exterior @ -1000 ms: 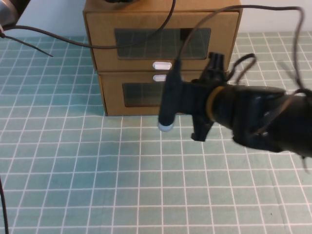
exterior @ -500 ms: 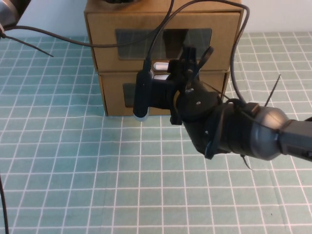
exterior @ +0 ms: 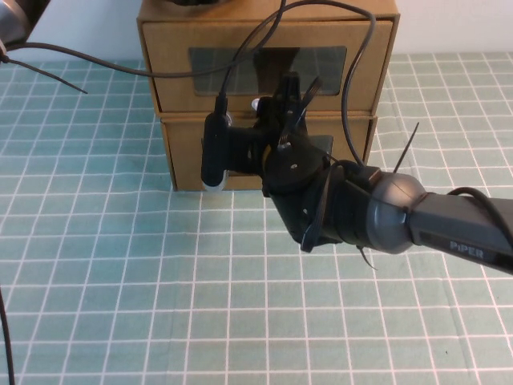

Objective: Open the shoe box
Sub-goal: 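Pull the top drawer of the cardboard box fully open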

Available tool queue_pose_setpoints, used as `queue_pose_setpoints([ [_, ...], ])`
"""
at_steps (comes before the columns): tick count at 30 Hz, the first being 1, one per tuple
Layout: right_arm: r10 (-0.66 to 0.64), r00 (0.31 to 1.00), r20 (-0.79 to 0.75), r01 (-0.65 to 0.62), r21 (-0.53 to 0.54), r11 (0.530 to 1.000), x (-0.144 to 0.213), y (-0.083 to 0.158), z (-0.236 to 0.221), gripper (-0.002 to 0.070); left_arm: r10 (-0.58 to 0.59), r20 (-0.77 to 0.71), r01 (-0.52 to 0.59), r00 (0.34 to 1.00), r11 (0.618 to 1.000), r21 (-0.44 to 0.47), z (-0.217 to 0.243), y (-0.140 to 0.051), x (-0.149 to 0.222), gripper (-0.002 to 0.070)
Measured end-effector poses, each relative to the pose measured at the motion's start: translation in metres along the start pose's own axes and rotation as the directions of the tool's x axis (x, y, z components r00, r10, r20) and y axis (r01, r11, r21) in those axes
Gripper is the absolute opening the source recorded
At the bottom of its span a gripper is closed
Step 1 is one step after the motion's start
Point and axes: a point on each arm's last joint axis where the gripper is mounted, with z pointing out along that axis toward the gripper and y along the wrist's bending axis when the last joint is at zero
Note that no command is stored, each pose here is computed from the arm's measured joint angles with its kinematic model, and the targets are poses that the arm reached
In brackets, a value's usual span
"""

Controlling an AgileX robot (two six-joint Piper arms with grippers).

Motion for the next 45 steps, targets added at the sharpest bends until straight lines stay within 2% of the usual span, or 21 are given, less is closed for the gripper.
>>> queue_pose_setpoints([
  [2, -0.002, 1.0, 0.0, 0.002, 0.005, 1.0, 0.0, -0.001, 0.0, 0.0232, 0.0, 0.0, 0.0, 1.0, 1.0, 0.0, 0.0, 0.0, 0.0, -0.0004],
  [6, -0.01, 1.0, -0.016, 0.011, 0.028, 1.0, 0.0, -0.004, 0.0, 0.006, -0.002, -0.001, 0.002, 1.0, 1.0, 0.001, 0.001, 0.001, 0.001, -0.0004],
  [8, -0.011, 1.0, -0.023, 0.012, 0.034, 0.999, 0.001, -0.005, 0.0, 0.0027, -0.004, 0.0, 0.004, 1.0, 1.0, 0.003, 0.001, 0.0, 0.0, -0.0004],
  [20, -0.045, 0.999, -0.023, 0.046, 0.026, 0.999, -0.005, 0.005, -0.016, 0.0011, -0.033, 0.004, 0.033, 0.999, 0.999, 0.014, 0.001, 0.005, 0.001, -0.0004],
  [29, -0.1, 0.994, 0.038, 0.102, -0.049, 0.994, 0.001, 0.034, -0.079, 0.001, -0.035, 0.005, 0.035, 0.999, 0.999, 0.018, 0.001, 0.004, 0.001, -0.0004],
  [36, -0.064, 0.994, 0.092, 0.074, -0.119, 0.99, 0.001, 0.06, -0.134, 0.001, -0.037, 0.006, 0.037, 0.999, 0.999, 0.019, 0.001, 0.004, 0.001, -0.0004],
  [42, -0.006, 0.999, 0.047, 0.014, -0.171, 0.985, 0.005, 0.071, -0.141, -0.0009, -0.039, 0.006, 0.039, 0.999, 0.999, 0.022, 0.001, 0.004, 0.001, -0.0004],
  [45, 0.033, 0.999, 0.009, -0.031, -0.183, 0.983, 0.006, 0.07, -0.141, 0.0006, -0.041, 0.005, 0.041, 0.999, 0.999, 0.023, 0.001, 0.005, 0.001, -0.0004],
])
